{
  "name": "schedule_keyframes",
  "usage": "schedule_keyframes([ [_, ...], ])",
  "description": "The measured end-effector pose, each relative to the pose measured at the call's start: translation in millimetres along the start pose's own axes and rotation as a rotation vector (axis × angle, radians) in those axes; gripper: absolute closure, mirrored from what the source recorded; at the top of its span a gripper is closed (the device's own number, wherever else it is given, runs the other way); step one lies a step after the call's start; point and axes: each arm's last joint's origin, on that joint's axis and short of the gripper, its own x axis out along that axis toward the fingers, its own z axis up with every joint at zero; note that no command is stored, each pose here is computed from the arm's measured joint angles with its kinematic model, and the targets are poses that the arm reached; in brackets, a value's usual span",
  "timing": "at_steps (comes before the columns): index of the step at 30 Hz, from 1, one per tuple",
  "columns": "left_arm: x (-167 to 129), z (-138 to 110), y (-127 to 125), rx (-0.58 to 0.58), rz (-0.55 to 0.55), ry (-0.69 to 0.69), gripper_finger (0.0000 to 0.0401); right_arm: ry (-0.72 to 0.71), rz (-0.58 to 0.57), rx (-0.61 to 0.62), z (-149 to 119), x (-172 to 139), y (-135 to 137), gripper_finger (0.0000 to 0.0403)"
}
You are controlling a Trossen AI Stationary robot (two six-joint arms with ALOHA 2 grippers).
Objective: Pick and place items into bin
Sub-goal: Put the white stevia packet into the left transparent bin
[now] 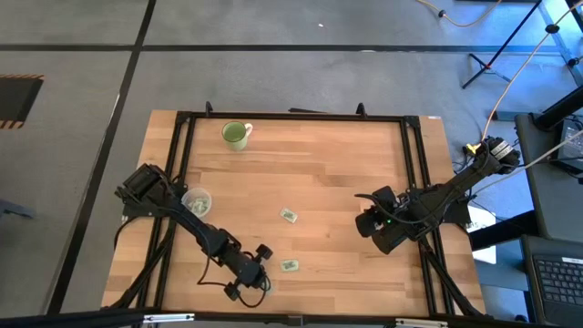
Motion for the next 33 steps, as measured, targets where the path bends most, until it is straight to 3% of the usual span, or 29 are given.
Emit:
schedule_keyframes([
  [6, -11, 0, 0, -0.030, -0.029, 0.023, 0.0395, 0.000, 0.000, -0.001, 0, 0, 0, 0.0271],
  [12, -59, 7, 8, -0.216, 0.014, 0.078, 0.0396, 0.000, -0.001, -0.001, 0, 0, 0, 0.0271],
  [17, -111, 1, 17, -0.496, 0.281, 0.113, 0.0395, 0.000, -0.001, -0.002, 0, 0, 0, 0.0271],
  [24, -170, -34, 20, -0.933, 0.635, 0.233, 0.0396, -0.001, -0.001, -0.002, 0, 0, 0, 0.0271],
  [30, -197, -68, 19, -1.294, 0.904, 0.301, 0.0391, -0.001, -0.001, -0.001, 0, 0, 0, 0.0271],
  [33, -196, -86, 17, -1.404, 0.935, 0.374, 0.0390, -0.001, -0.002, -0.002, 0, 0, 0, 0.0271],
])
